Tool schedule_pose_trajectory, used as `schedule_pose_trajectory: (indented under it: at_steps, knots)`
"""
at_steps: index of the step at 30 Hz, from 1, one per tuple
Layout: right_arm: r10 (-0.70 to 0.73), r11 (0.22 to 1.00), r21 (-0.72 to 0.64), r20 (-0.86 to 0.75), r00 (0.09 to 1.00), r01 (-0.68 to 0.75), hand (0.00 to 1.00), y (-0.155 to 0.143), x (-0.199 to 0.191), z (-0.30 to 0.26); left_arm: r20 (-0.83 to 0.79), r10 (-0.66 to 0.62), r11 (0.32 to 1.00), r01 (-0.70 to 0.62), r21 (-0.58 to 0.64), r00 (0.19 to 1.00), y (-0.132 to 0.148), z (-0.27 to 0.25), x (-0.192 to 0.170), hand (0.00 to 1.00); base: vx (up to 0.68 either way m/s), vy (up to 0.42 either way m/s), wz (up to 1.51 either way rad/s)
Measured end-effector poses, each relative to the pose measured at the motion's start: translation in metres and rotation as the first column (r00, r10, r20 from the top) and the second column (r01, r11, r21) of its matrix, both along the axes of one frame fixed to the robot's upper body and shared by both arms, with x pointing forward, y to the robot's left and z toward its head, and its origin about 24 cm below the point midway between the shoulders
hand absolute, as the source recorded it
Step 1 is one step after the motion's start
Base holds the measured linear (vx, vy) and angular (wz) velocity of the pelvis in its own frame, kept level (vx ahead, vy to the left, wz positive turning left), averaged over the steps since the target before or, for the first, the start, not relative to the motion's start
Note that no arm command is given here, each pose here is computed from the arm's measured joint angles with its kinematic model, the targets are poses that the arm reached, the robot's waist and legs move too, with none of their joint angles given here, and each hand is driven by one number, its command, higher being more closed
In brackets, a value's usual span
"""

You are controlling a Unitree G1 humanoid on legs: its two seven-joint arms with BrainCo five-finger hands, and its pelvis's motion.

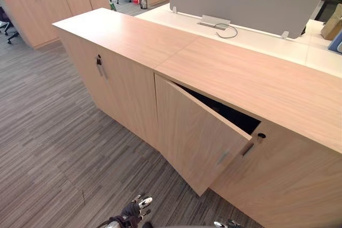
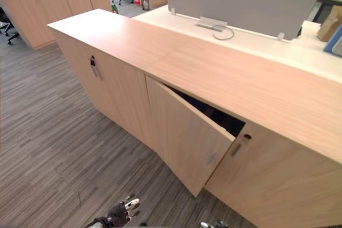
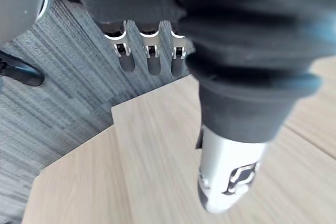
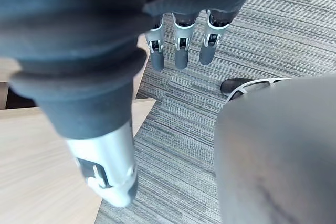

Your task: Walk over to the cabinet, pick up the folder, carry it to the office cabinet, place the folder inside the office cabinet, then close the office cabinet door

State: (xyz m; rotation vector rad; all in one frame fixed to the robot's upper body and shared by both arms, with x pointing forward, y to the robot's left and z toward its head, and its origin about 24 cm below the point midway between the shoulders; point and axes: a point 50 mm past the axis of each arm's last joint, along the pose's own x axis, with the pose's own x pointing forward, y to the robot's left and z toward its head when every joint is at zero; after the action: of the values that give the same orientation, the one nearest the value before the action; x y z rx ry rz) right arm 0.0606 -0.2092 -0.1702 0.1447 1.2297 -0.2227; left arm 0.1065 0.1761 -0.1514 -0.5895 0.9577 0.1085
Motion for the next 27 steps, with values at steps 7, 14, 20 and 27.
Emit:
schedule_pose_trajectory:
  at_steps: [7,14,20,27]
  knots:
    - [-0.109,0.994,-0.001,0.006,0.994,0.109,0.0,0.003,-0.002,-0.001,-0.083,0.229,0.909,-0.183,0.374,0.97,0.041,-0.003,-0.021,0.0,-0.03,-0.043,-0.17]
    - [-0.129,0.991,-0.038,0.025,0.991,0.13,0.0,-0.002,0.001,0.001,-0.068,0.362,0.859,-0.305,0.411,0.93,0.034,-0.003,-0.027,0.0,-0.07,0.071,-0.55]
    - [-0.088,0.995,-0.036,0.036,0.995,0.09,0.0,0.001,-0.002,0.001,-0.084,0.41,0.869,-0.362,0.337,0.908,0.033,-0.007,-0.041,0.0,0.01,0.068,-0.46]
    - [-0.056,0.997,-0.047,0.018,0.998,0.057,0.0,0.0,-0.011,0.001,-0.106,0.2,0.923,-0.151,0.354,0.974,0.027,-0.009,-0.033,0.0,0.15,-0.022,-0.11]
